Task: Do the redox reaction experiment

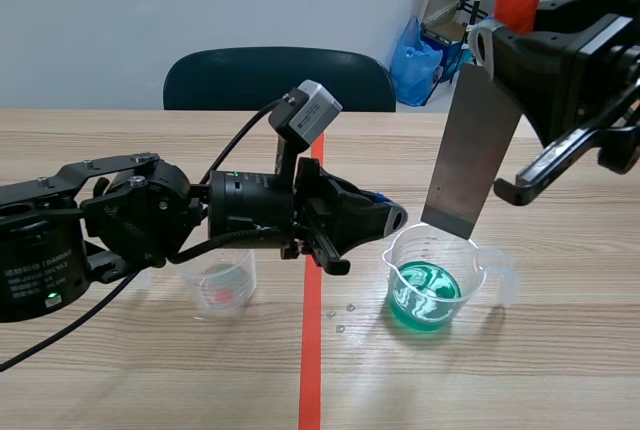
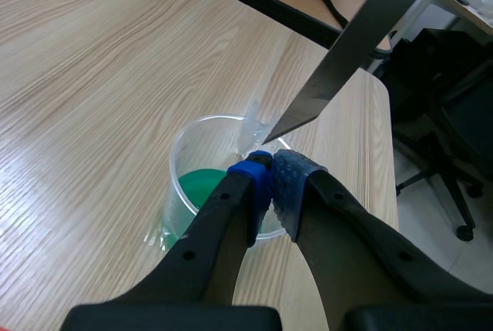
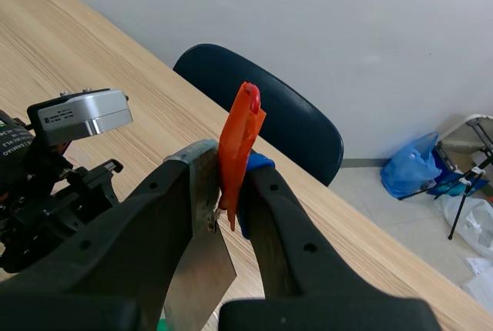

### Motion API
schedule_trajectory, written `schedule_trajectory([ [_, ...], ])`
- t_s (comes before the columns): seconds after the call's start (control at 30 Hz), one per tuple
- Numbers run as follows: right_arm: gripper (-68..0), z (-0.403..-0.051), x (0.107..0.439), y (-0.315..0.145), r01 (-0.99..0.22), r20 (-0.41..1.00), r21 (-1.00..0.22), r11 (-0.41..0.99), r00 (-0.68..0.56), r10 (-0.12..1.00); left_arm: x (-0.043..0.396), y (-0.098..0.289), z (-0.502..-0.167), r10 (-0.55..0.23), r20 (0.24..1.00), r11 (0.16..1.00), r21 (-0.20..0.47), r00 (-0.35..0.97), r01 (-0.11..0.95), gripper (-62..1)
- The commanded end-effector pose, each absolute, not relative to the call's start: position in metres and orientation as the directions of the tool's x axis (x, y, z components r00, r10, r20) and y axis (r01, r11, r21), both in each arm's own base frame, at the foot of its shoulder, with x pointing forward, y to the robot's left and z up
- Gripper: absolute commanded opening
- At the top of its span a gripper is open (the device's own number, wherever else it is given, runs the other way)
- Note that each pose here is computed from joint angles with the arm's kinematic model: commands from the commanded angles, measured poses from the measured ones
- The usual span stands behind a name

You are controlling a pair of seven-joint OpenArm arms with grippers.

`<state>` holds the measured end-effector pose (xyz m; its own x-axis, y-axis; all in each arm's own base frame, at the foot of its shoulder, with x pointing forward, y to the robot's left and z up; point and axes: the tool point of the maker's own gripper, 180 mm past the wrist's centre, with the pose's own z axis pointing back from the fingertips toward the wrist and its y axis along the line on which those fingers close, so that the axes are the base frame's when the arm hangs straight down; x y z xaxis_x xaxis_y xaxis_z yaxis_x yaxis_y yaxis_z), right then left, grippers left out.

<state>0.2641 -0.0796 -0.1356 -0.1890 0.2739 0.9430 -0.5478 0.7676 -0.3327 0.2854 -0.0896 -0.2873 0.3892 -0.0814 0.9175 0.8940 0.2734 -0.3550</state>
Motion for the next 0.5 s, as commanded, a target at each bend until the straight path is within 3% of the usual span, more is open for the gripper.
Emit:
schedule_trajectory([
  [0.0,-65.6,-0.125,0.262,-0.078,-0.545,0.937,-0.349,0.762,-0.224,0.269,0.290,-0.096,-0.267,-0.040,0.932,0.250,-0.340,0.361,0.907,-59.0],
  [0.47,-65.6,-0.125,0.262,-0.078,-0.545,0.937,-0.349,0.762,-0.224,0.269,0.291,-0.076,-0.281,-0.069,0.924,0.287,-0.342,0.375,0.895,-59.0],
])
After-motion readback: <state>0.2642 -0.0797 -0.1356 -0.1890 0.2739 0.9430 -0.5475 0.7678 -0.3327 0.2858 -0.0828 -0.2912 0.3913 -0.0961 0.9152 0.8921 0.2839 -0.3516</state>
